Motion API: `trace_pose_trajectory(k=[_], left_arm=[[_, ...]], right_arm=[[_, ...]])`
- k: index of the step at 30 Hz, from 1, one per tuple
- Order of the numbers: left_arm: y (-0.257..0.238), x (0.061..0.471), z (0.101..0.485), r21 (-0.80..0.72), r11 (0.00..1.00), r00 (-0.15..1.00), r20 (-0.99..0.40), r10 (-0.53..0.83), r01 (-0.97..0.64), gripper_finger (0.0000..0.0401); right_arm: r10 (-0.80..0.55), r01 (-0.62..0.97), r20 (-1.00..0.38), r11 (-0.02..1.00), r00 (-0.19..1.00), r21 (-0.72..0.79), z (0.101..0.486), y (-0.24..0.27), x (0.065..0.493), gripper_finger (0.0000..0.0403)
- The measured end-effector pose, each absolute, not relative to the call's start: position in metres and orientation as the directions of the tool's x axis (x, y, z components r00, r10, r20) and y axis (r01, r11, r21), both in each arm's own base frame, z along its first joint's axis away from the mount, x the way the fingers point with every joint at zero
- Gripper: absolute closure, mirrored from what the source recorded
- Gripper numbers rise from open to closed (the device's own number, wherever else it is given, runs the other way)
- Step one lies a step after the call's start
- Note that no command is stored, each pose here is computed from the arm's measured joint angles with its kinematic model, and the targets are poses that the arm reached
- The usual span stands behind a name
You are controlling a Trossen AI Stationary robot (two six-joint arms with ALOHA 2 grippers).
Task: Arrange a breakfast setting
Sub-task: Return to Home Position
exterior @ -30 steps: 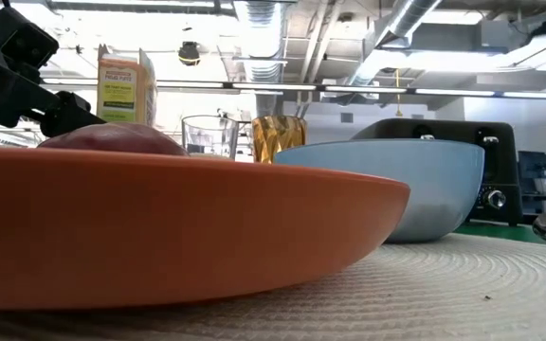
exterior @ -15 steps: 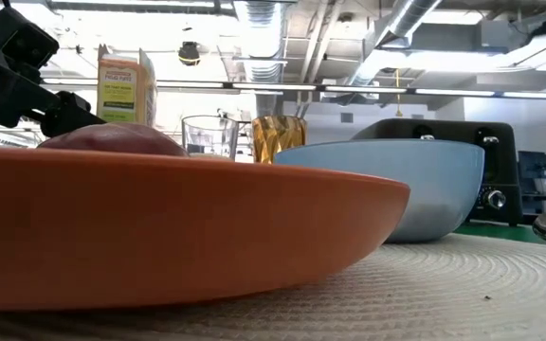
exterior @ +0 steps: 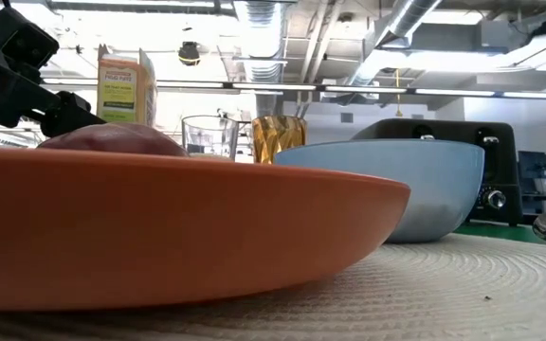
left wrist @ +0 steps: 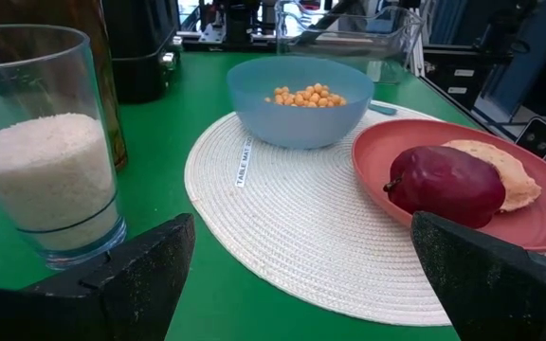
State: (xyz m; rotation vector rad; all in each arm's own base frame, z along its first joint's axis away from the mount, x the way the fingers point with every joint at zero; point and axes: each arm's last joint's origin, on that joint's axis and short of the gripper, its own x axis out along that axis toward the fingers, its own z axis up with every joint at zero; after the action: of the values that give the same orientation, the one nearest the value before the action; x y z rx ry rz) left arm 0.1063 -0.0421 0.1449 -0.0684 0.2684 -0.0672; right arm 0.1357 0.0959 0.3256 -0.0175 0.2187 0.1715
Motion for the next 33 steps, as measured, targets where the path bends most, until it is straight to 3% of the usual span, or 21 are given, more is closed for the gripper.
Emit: trace_pose_trajectory(k=[14, 25, 33], left_arm=[[-0.042, 0.106, 0.145, -0.077, 0.995, 0.962, -0.262, -0.076, 0.058, 0.0023], [-0.042, 0.106, 0.145, -0.077, 0.995, 0.962, -0.263, -0.077, 0.058, 0.0023], [-0.042, 0.106, 0.145, -0.077, 0.995, 0.962, -0.262, -0.076, 0.058, 0.0023]], right_arm=[[0.365, -0.343, -0.119, 0.924, 0.923, 0.168, 0.216, 0.074, 0.112, 0.0385], [0.470, -0.453, -0.021, 0.861, 0.882, 0.228, 0.167, 0.064, 0.102, 0.0385], [0.489, -0.467, -0.041, 0.853, 0.871, 0.233, 0.165, 0.063, 0.102, 0.0385]])
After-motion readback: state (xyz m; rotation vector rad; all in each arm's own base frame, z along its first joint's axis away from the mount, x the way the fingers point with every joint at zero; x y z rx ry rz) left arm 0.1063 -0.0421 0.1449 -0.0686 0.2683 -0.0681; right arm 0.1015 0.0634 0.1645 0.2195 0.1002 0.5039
